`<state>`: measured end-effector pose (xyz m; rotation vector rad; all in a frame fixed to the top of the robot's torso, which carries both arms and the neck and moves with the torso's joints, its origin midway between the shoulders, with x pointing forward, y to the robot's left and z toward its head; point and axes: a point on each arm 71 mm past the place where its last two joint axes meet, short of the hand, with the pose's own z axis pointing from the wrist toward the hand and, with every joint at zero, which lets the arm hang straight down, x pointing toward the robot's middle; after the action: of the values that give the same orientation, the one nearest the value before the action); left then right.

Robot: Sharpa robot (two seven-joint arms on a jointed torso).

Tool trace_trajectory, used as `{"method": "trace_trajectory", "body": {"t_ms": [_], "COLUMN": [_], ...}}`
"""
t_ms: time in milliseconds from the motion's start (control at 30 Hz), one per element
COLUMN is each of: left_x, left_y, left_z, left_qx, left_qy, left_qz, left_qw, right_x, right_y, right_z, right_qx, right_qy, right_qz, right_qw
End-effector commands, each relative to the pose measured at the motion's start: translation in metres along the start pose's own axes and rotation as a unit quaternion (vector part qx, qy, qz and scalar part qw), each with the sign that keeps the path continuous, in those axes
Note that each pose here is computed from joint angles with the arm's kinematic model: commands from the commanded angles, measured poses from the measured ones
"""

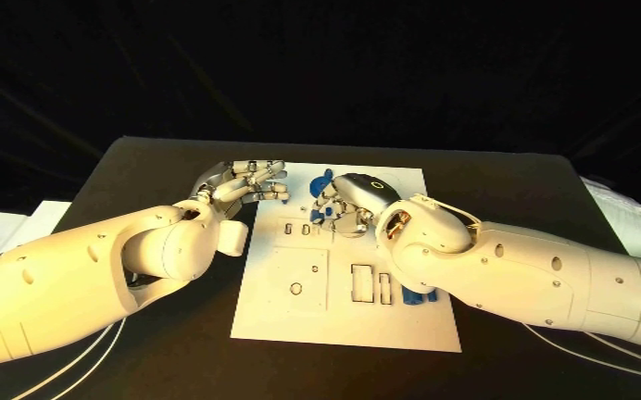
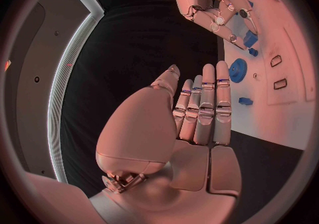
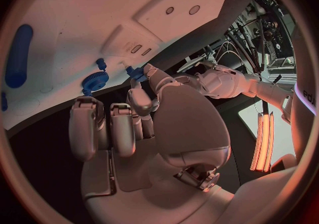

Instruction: Assemble the parts on the task board

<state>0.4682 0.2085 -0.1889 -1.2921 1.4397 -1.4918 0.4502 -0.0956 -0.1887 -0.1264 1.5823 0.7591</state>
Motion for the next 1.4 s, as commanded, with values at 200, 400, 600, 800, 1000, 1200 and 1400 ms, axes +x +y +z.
{"method": "trace_trajectory", "body": {"t_ms": [200, 400, 600, 800, 1000, 1200, 1400], "left_x": [0.0001, -0.0002, 0.006, 0.0206, 0.0355, 0.0494, 0.0612], "left_y": [0.0047, 0.0106, 0.0201, 0.0309, 0.0358, 0.0375, 0.0374], "left_z": [-0.0011, -0.0029, -0.0054, -0.0073, -0.0076, -0.0082, -0.0092], "left_qx": [-0.012, -0.034, -0.075, -0.122, -0.145, -0.155, -0.155], "left_qy": [0.007, 0.01, 0.031, 0.075, 0.118, 0.155, 0.184], "left_qz": [-0.002, -0.001, 0.004, -0.005, -0.022, -0.039, -0.053], "left_qw": [1.0, 0.999, 0.997, 0.99, 0.982, 0.975, 0.969], "right_x": [-0.021, -0.032, -0.04, -0.043, -0.042, -0.041, -0.039], "right_y": [-0.003, -0.011, -0.015, -0.017, -0.016, -0.014, -0.012], "right_z": [-0.021, -0.034, -0.046, -0.053, -0.053, -0.052, -0.05], "right_qx": [-0.066, -0.086, -0.103, -0.11, -0.113, -0.116, -0.12], "right_qy": [-0.06, -0.09, -0.124, -0.138, -0.139, -0.136, -0.135], "right_qz": [0.08, 0.104, 0.122, 0.13, 0.133, 0.134, 0.134], "right_qw": [0.993, 0.987, 0.979, 0.976, 0.975, 0.975, 0.974]}}
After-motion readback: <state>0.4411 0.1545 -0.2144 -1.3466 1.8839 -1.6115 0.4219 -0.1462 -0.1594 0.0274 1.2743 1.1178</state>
